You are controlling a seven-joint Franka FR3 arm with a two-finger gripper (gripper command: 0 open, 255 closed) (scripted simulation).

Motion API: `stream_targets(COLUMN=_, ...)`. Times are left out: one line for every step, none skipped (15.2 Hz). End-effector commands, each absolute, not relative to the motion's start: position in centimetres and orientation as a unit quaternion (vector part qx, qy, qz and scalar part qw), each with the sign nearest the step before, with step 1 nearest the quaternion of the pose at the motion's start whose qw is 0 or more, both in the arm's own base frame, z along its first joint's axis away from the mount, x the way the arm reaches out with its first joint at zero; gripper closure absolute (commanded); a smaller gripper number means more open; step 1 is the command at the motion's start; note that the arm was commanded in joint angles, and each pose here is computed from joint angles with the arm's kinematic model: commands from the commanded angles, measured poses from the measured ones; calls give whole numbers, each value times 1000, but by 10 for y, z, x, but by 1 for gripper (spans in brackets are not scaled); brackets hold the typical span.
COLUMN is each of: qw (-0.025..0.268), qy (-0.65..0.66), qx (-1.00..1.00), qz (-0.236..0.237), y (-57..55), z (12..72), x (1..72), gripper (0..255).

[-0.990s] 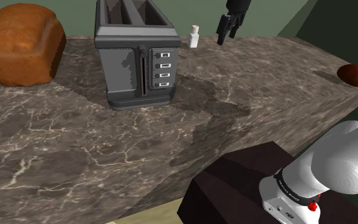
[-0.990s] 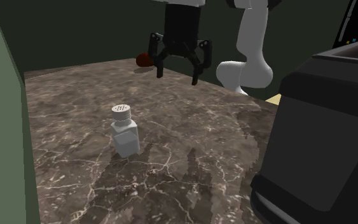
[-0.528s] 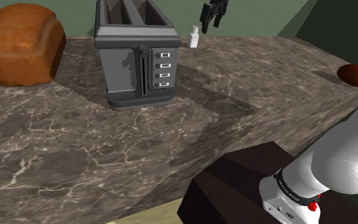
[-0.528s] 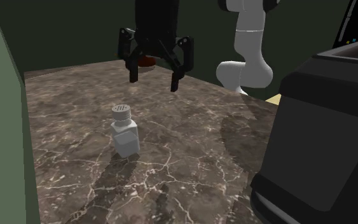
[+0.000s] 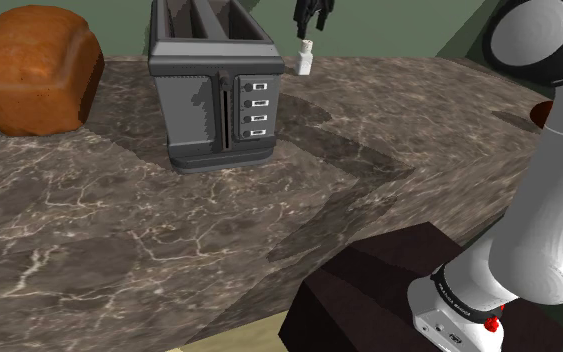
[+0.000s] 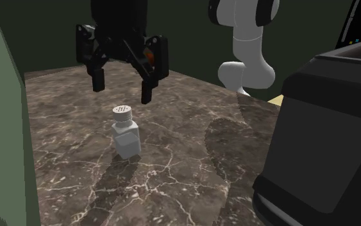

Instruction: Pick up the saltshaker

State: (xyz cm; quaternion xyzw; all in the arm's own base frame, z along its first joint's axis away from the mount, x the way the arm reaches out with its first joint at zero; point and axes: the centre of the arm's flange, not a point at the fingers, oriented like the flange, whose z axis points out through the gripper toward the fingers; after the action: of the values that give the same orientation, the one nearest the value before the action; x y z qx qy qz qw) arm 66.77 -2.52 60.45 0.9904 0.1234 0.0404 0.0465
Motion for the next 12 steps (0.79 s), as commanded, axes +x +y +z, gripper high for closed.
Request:
stream_targets(qw=47, qy=124, qx=990, qz=41, y=-26, z=596, x=671, gripper=0)
stream_targets(qw=47, qy=124, qx=990, qz=41, y=-26, z=590, x=671, gripper=0)
stream_targets(qw=47, qy=124, qx=990, qz=41, y=-26, z=585, x=671, gripper=0)
stream_targets(qw=47, qy=124, qx=990, qz=41, y=-26, z=580, x=671, gripper=0)
stream_targets(qw=47, qy=124, qx=990, qz=41, y=-26, z=575, x=671, gripper=0)
stream_targets(qw=47, qy=124, qx=990, qz=41, y=-26, z=572, x=671, gripper=0)
stream_targets(qw=47, qy=124, qx=990, qz=41, y=-26, z=572, x=671, gripper=0)
stream_targets(qw=47, qy=124, qx=990, qz=41, y=-26, z=571, x=670, gripper=255)
stream_targets(qw=47, qy=124, qx=990, qz=41, y=-25, z=571, x=670, gripper=255)
stream_targets(qw=47, qy=124, qx=990, qz=41, y=-25, z=571, x=670, gripper=255)
stream_targets(qw=47, qy=124, qx=990, qz=41, y=-25, z=571, x=670, gripper=255)
stream_targets(qw=47, qy=124, qx=990, qz=41, y=-25, z=571, x=670, gripper=255)
